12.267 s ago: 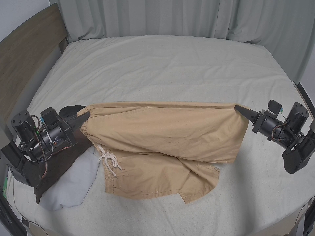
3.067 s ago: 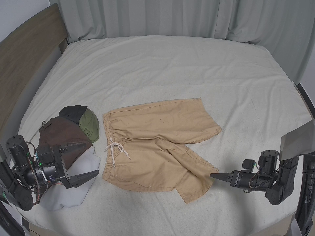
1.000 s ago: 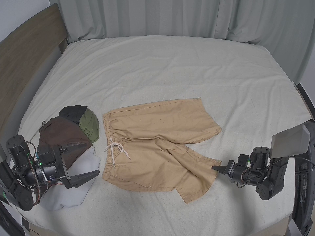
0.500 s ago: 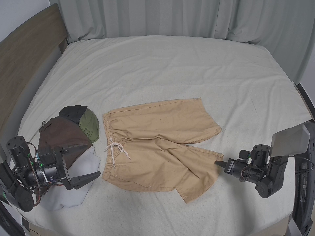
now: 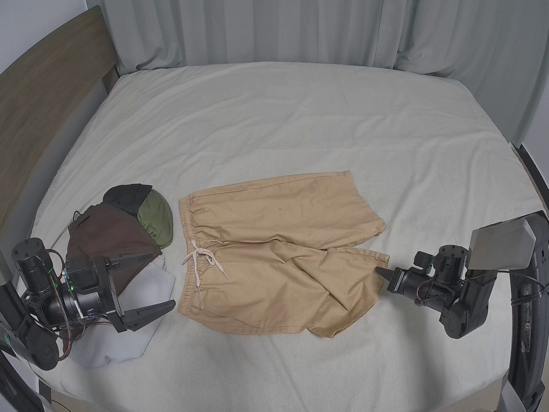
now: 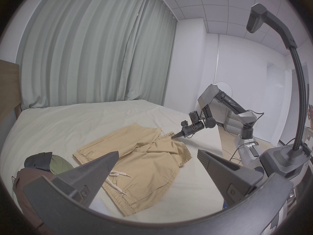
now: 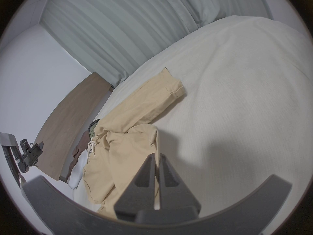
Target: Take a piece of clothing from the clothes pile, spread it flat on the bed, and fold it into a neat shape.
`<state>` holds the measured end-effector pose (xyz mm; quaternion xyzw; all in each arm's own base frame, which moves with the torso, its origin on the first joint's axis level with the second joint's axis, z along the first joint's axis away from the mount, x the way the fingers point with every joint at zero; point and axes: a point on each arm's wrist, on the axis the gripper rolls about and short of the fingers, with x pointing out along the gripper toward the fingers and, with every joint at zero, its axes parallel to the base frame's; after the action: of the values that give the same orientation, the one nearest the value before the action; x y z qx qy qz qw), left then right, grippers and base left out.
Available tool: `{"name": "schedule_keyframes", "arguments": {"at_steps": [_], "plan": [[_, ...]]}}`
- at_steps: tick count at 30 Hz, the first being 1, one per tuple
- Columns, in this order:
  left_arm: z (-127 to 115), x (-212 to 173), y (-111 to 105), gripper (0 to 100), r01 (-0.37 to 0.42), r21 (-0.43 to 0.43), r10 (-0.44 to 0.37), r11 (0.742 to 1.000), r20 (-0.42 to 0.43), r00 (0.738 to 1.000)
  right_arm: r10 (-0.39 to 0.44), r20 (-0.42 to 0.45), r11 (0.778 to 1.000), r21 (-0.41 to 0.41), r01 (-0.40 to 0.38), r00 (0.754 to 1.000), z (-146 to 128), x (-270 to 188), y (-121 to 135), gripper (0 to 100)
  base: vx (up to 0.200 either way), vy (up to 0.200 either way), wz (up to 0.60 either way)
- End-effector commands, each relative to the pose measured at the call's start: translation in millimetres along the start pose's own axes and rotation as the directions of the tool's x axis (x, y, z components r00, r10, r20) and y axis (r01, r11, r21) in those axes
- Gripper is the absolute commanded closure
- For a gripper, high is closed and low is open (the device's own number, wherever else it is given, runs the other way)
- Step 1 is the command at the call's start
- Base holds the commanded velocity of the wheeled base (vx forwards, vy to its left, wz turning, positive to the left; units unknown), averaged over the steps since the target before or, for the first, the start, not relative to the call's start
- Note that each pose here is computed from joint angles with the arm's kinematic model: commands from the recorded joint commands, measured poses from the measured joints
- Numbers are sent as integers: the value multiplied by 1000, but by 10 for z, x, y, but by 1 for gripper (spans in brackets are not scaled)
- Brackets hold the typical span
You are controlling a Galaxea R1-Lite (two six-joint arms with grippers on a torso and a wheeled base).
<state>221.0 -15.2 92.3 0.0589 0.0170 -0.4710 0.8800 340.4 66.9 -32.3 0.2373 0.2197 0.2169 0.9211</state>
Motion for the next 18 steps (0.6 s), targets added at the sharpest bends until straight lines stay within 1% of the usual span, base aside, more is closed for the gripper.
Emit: {"name": "schedule_keyframes", "arguments": {"at_steps": [1,2,3,6,15,18], "plan": [[-6,2,-2,0,1,-2,-1,1000,-2,1000,4,30,1000,-11,-4,1000,58,49,-2,100,0,0,0],[-6,2,-2,0,1,-2,-1,1000,-2,1000,4,30,1000,-11,-4,1000,58,49,-2,100,0,0,0],[-7,-1,-1,0,1,-2,-1,1000,-1,1000,3,51,1000,-30,-2,999,93,91,-5,100,0,0,0],[-7,-1,0,0,0,-2,0,1000,-2,1000,6,72,998,-67,-1,997,138,123,-11,100,0,0,0],[-20,4,3,0,0,-8,0,1000,-5,1000,20,104,995,-101,-9,994,224,155,5,100,0,0,0],[-14,-1,3,0,0,-5,0,1000,-3,1000,25,126,991,-136,-8,992,274,193,-14,100,0,0,0]]}}
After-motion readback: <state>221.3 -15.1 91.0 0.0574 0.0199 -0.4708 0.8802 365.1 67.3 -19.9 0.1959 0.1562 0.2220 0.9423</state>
